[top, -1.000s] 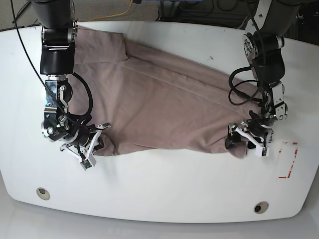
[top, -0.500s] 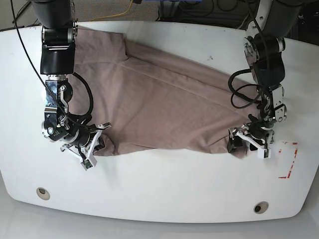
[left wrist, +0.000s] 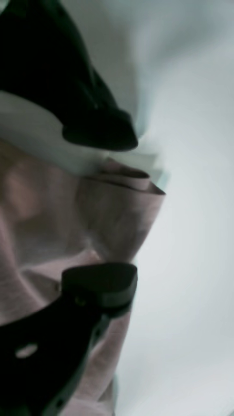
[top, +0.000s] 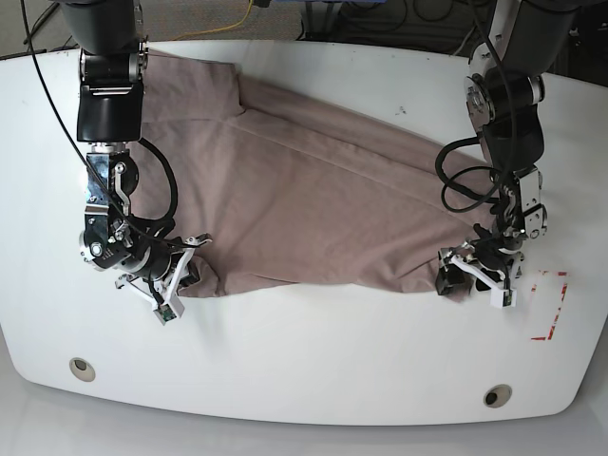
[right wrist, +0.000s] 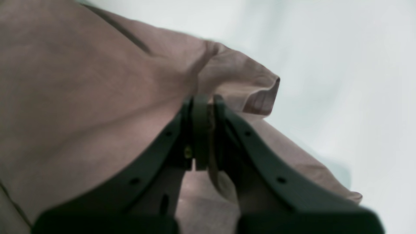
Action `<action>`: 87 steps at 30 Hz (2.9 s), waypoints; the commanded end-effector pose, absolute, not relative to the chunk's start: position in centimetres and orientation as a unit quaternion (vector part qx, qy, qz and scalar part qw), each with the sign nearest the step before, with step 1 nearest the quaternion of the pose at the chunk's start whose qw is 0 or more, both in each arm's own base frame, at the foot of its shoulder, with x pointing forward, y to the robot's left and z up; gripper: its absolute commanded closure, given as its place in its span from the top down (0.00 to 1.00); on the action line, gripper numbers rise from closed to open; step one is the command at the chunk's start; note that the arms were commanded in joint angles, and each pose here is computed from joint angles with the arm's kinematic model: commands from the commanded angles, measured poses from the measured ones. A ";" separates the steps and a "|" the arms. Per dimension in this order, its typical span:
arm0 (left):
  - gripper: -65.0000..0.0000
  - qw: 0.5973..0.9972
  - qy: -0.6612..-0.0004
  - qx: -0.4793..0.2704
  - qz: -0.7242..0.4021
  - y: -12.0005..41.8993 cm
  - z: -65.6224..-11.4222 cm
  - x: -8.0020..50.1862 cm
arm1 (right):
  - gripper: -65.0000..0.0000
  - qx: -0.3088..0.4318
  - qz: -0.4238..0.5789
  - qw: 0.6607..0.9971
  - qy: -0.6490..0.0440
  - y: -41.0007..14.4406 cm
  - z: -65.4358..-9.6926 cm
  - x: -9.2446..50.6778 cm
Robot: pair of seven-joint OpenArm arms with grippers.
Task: Layout the t-shirt on the table in an organized manner, then fold the t-shirt properly
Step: 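Move the left gripper down to the shirt corner near the red marker and pinch it, then lift both pinched corners and fold them over toward the folded edge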
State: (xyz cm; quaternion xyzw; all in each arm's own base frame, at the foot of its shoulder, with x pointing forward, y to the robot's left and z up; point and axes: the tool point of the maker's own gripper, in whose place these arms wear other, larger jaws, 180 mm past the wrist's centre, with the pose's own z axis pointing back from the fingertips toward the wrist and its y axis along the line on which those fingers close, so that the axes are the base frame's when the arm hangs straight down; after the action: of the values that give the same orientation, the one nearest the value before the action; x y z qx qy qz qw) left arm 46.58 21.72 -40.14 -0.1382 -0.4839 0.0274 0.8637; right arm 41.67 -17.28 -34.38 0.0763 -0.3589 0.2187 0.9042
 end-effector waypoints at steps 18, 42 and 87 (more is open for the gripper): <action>0.42 0.844 -0.517 -0.138 0.028 22.1 -37.5 48.3 | 0.00 0.075 0.217 0.890 -0.393 -17.5 -31.9 43.1; 0.00 0.844 -0.518 -0.136 0.027 22.2 -37.5 48.3 | 0.00 0.075 0.217 0.890 -0.393 -17.5 -31.9 43.1; 0.00 0.813 -0.577 -0.020 -0.077 25.2 -33.7 39.0 | 0.00 0.060 0.235 0.895 -0.373 -15.4 -32.4 32.1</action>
State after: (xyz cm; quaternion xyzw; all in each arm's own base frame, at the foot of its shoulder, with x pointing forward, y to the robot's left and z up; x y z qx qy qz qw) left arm 38.28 24.21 -35.83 -0.0310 -0.5530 -0.0713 0.8296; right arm 31.73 -16.00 -33.95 0.0560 -0.3450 0.2301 0.9082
